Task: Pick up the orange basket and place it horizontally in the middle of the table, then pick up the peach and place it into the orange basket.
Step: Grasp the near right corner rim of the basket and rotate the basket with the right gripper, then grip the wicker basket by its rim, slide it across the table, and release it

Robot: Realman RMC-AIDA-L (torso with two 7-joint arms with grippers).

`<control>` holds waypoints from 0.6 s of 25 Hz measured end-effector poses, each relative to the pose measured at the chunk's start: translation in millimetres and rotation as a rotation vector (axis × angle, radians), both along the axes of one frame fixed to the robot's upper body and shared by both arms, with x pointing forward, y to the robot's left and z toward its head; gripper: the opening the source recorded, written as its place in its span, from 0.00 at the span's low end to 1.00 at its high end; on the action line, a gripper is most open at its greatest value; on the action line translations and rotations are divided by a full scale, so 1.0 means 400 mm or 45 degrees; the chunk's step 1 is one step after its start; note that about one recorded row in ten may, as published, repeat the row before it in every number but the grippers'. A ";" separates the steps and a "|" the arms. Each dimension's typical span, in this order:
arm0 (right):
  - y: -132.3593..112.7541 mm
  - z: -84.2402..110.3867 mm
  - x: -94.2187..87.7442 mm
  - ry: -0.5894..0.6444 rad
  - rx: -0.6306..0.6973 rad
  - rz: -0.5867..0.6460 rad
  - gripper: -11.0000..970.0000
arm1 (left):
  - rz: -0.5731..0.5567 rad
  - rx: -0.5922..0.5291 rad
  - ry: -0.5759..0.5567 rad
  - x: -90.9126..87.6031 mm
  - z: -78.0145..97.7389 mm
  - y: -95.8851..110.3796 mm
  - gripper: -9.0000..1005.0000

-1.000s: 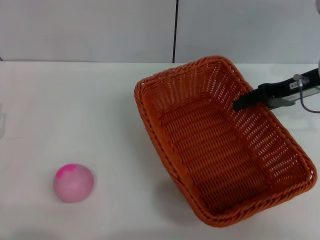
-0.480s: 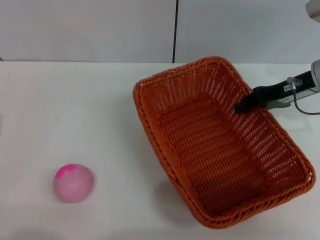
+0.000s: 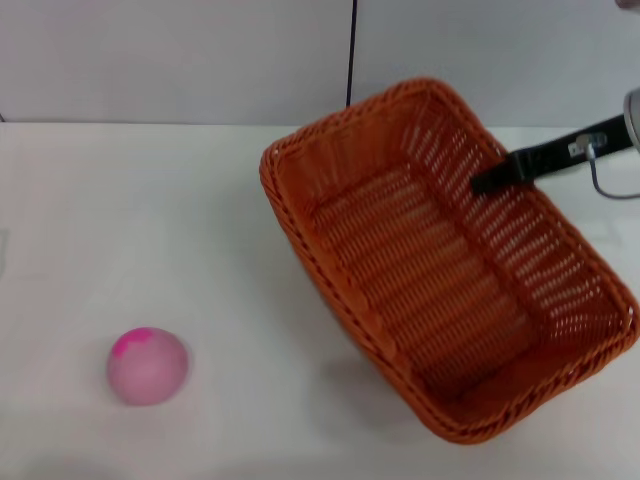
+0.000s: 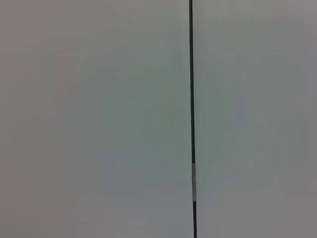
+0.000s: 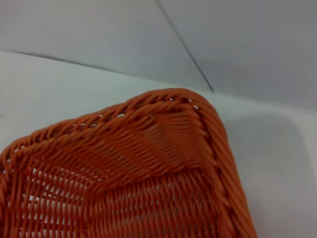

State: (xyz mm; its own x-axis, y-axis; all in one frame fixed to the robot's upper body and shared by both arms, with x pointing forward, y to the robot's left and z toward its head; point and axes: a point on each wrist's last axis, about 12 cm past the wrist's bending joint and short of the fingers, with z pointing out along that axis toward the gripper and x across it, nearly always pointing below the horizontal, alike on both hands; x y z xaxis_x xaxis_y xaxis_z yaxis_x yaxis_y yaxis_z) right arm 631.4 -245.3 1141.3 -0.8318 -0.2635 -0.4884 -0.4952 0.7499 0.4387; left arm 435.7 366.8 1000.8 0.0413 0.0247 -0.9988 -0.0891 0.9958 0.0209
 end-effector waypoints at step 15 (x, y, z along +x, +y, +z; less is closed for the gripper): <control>0.159 0.161 0.064 -0.647 -0.413 0.973 0.15 | -0.107 0.009 -0.022 -0.044 -0.004 -0.024 0.59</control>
State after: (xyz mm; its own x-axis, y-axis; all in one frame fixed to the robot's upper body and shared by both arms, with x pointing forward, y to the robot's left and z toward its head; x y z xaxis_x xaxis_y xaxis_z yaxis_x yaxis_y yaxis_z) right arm 656.9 -181.5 1205.5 -0.0909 -0.8300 -0.5503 -0.9718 0.1947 -0.1331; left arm 418.0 357.2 999.3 0.0605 0.0278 -0.9978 -0.0053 0.9996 0.0275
